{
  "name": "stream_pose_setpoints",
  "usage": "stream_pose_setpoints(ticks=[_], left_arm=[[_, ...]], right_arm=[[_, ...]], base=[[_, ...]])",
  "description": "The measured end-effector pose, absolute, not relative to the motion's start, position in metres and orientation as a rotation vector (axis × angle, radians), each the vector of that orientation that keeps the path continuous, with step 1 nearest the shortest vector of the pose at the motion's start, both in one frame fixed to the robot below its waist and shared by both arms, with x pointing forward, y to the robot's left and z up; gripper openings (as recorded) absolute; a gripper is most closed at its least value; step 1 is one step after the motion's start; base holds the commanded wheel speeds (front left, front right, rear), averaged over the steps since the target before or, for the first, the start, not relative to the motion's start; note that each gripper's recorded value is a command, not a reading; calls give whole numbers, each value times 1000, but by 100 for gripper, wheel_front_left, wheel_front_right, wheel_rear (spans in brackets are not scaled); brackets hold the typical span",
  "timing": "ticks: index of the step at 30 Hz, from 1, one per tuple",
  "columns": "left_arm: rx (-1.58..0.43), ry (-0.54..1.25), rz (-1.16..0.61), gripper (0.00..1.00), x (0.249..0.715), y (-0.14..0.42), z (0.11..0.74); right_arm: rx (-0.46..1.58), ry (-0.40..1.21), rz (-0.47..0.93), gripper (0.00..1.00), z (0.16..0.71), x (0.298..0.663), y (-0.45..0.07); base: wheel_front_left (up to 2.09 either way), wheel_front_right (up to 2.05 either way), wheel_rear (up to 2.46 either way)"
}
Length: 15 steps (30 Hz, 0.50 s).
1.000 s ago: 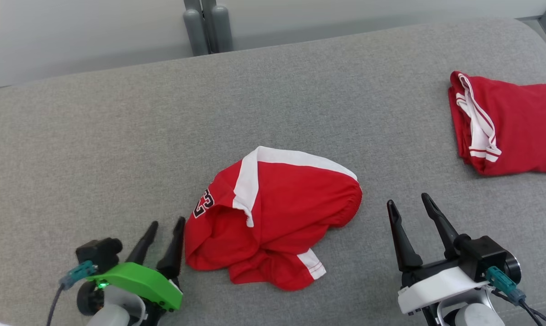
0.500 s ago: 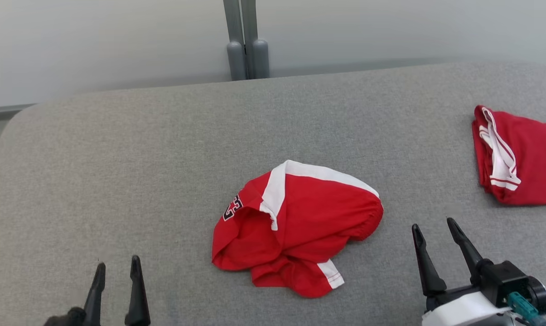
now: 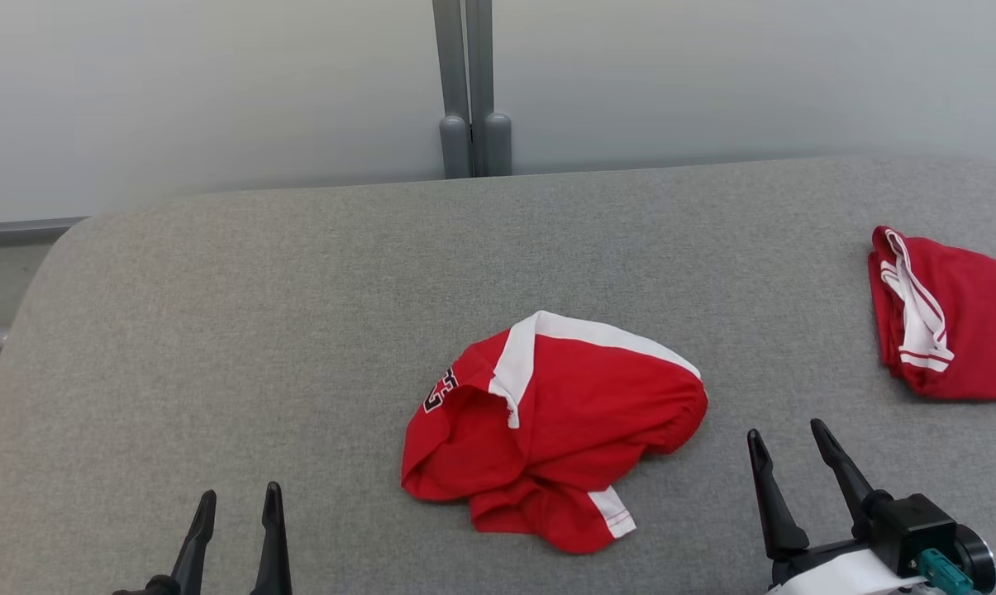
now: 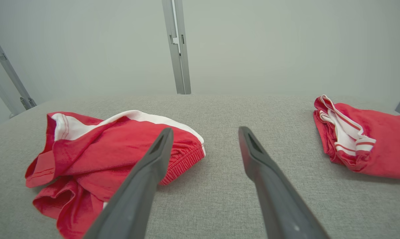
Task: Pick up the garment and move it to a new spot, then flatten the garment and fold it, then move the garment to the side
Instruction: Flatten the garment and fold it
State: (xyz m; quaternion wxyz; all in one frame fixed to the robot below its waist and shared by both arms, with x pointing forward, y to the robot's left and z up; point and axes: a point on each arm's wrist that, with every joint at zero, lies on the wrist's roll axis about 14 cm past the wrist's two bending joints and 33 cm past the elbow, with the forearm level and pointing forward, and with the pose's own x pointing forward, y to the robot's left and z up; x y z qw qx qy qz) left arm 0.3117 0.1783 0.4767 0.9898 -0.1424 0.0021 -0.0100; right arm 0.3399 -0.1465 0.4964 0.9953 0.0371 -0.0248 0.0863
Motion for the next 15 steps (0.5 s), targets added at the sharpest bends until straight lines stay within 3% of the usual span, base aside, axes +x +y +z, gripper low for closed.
stream_pose_setpoints(ticks=[15], left_arm=[[-286, 28, -49, 100, 316, 170, 471]], right_arm=[[88, -39, 158, 100, 493, 340, -148]], base=[[0, 0, 0]])
